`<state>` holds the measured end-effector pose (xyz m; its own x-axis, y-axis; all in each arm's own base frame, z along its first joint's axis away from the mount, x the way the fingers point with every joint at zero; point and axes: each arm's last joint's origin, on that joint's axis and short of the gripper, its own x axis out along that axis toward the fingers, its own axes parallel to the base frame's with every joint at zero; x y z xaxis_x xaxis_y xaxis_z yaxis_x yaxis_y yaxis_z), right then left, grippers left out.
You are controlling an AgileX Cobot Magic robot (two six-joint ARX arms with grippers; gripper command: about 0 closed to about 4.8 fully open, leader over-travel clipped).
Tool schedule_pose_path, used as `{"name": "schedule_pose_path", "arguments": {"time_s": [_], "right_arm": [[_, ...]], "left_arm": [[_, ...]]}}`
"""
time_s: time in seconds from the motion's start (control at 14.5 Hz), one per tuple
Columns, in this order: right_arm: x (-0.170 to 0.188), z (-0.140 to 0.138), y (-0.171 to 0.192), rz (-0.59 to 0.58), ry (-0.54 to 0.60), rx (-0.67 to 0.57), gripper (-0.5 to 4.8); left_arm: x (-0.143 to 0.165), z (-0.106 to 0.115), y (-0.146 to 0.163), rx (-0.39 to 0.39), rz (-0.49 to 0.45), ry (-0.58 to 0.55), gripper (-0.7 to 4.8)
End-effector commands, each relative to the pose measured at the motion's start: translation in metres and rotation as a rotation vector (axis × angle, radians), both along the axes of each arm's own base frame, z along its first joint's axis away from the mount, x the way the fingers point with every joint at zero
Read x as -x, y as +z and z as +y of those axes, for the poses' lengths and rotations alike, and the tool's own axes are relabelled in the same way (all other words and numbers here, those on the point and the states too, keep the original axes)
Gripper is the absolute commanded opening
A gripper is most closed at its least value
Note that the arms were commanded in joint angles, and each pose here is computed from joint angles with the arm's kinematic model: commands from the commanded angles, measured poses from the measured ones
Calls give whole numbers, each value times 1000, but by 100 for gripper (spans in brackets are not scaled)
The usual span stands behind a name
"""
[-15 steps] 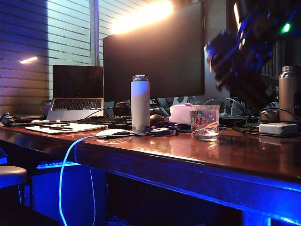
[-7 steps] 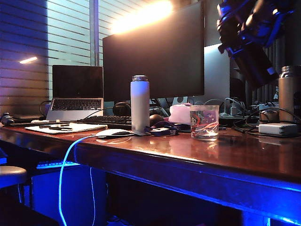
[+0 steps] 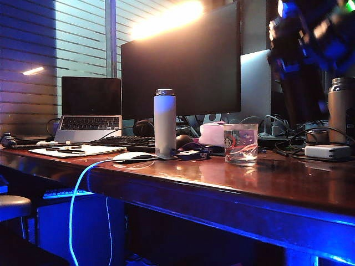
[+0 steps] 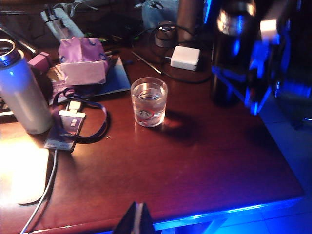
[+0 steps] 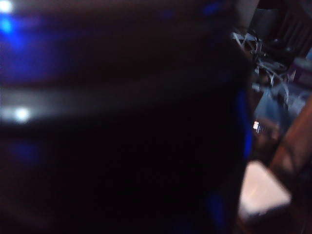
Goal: Pick up the black thermos, pour a little water from inside into the glass cup, then place the black thermos back on the table.
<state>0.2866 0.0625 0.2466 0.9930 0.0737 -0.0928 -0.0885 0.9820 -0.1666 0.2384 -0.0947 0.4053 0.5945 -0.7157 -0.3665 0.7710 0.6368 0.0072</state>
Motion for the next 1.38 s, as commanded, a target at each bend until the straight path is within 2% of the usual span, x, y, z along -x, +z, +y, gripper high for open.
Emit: {"name": "schedule_pose_path", "arguments": {"time_s": [0.07,0.21,0.48,0.89,0.96,1.03,1.1,1.38], "right_arm": [[9,0,-13,-61,85,-82,44],[10,-1,-30,-91,97,-138,45],[1,2,-56,-56,94,-150,45],[-1,2,-63,-37,96,-146,50],[-1,2,-63,-38,100,-147,125],[-1,2,-63,-39,100,-147,314],[-1,2,-63,-37,100,-147,479],[1,2,-59,-36,119,-148,479]], "left_arm": [[1,0,3,9,-14,-4,-3],[1,0,3,9,-13,-4,-3],[1,0,3,9,-13,-3,-3],[1,0,3,9,-13,-3,-3],[1,0,3,9,-13,-3,-3],[1,0,3,9,-13,-4,-3],[1,0,3,9,-13,-4,-3],[1,0,3,9,-13,-3,-3]]}}
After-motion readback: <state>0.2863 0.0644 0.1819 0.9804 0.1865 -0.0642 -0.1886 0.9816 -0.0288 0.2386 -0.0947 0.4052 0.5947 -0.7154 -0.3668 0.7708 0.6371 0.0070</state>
